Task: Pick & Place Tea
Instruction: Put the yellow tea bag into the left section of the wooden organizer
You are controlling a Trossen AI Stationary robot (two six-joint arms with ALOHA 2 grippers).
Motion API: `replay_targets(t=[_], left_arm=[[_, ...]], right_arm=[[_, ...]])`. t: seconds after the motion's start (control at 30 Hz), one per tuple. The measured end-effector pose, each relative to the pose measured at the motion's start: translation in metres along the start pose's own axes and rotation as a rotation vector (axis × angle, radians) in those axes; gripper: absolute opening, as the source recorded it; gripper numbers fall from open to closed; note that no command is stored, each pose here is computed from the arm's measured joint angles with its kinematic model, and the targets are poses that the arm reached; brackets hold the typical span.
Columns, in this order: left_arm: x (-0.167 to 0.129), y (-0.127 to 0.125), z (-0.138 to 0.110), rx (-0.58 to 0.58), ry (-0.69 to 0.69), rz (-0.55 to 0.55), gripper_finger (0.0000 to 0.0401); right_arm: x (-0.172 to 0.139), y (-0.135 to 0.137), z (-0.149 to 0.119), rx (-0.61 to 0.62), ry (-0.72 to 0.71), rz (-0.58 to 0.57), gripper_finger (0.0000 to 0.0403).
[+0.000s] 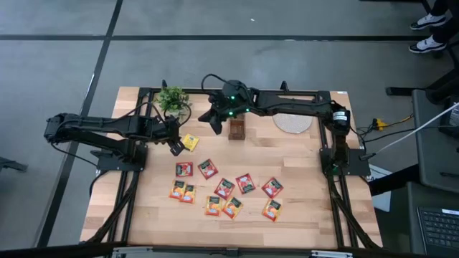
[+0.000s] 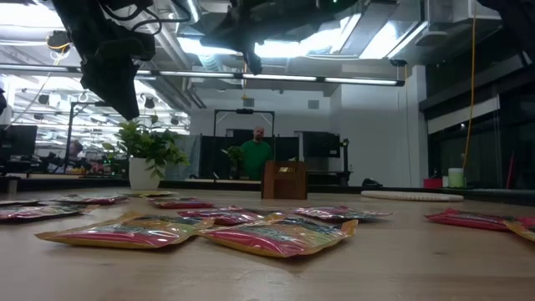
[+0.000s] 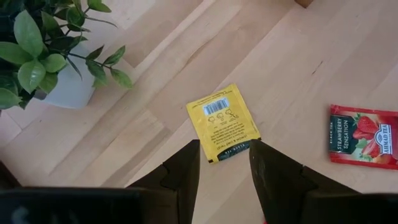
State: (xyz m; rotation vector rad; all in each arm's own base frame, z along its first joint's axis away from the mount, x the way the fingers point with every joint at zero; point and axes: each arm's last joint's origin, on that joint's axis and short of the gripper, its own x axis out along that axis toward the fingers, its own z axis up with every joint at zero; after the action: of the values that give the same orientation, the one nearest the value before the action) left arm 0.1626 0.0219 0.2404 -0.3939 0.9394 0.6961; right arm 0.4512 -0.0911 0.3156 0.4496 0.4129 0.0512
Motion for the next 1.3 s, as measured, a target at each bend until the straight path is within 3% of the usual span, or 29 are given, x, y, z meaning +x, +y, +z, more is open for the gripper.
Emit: replay_targets(t=[0.13, 0.53, 0.7, 1.03, 1.3], left_arm=[[0.0, 0.0, 0.0, -0.003, -0.002, 0.003, 0.0133], [0.0, 0.0, 0.0, 0.001, 0.001, 0.005, 0.0132], [0.0, 0.0, 0.0, -0.016, 0.001, 0.005, 0.0132], [0.0, 0.0, 0.0, -0.017, 0.002, 0.006, 0.0132], [0.0, 0.002, 0.0, 0.084, -0.019, 0.045, 0.0132]], right_arm=[[0.006, -0.006, -0.006, -0.061, 0.028, -0.011, 0.0003], [0.055, -0.04, -0.058, -0.365, 0.231, -0.009, 0.0003], [0.073, -0.055, -0.08, -0.382, 0.296, -0.019, 0.0003], [0.1, -0.076, -0.107, -0.399, 0.293, -0.034, 0.0002], [0.112, -0.088, -0.121, -0.348, 0.285, -0.094, 0.0001]])
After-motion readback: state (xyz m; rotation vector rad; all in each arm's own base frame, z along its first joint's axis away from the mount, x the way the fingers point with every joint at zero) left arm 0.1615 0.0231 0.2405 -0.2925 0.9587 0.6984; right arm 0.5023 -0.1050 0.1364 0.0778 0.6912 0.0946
